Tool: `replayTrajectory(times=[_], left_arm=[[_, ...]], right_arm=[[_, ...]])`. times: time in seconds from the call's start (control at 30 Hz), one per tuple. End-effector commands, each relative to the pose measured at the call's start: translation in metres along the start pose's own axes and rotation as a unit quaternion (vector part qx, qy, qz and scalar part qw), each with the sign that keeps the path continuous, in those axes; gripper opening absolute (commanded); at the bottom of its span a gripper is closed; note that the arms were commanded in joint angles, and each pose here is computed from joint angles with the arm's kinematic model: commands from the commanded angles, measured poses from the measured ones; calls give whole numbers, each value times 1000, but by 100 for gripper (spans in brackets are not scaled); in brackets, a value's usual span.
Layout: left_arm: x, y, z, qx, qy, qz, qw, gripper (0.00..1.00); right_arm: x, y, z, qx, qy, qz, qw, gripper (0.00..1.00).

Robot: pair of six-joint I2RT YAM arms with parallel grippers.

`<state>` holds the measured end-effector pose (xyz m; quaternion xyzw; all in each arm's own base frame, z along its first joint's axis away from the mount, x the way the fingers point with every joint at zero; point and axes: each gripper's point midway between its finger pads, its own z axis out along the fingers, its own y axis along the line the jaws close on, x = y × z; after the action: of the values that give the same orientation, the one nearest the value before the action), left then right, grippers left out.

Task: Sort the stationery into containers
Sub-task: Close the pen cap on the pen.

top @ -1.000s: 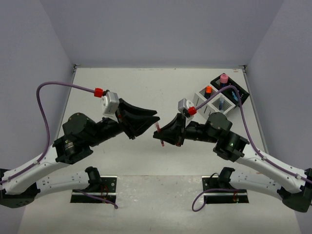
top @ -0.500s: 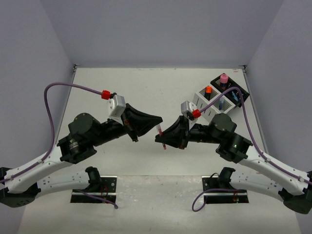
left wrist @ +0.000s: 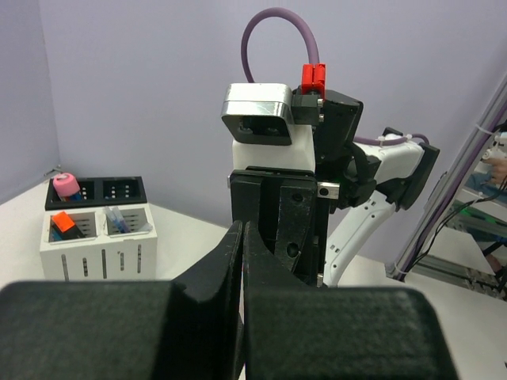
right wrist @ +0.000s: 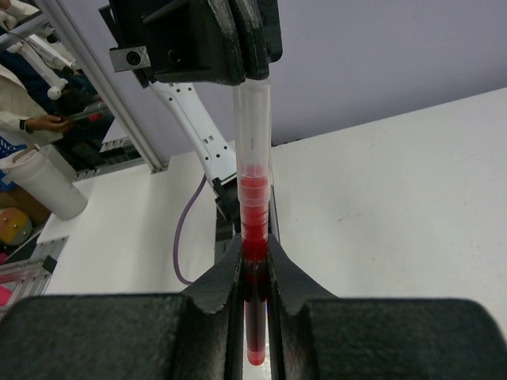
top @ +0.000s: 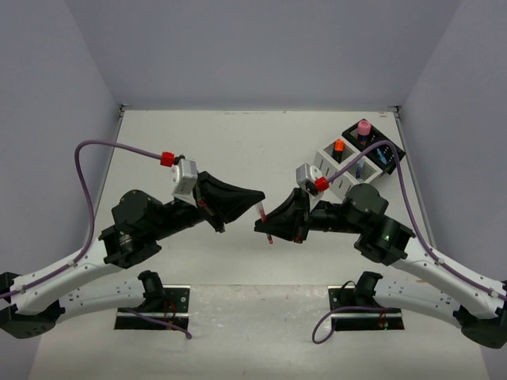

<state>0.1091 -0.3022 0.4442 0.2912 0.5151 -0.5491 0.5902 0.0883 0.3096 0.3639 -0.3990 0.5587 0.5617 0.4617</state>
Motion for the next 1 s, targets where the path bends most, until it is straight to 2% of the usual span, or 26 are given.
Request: replayTrajectory(times=[0.0, 0.17, 0.3, 0.4, 0.53, 0.7, 0.97], left_arm=[[42, 4, 0, 3, 57, -19, 998, 0], [52, 2, -2, 12, 66, -27, 997, 0], [49, 12, -6, -21, 59, -26, 998, 0], [41, 29, -9, -73, 58, -20, 995, 13], [30, 31, -8, -87, 63, -10, 994, 17], [18, 26, -5, -76, 52, -9, 996, 19], [32, 14, -6, -40, 67, -24, 997, 23]], right_arm=[[-75, 24, -12, -15, -101, -56, 993, 0], [-80, 26, -11, -16, -104, -58, 993, 0], [-63, 24, -7, -28, -82, -50, 995, 0], [-38, 20, -2, -40, -55, -38, 997, 0], [-26, 24, 0, -60, -34, -23, 997, 0], [-23, 26, 1, -66, -28, -19, 997, 0], [-26, 18, -1, -37, -40, -19, 998, 0]])
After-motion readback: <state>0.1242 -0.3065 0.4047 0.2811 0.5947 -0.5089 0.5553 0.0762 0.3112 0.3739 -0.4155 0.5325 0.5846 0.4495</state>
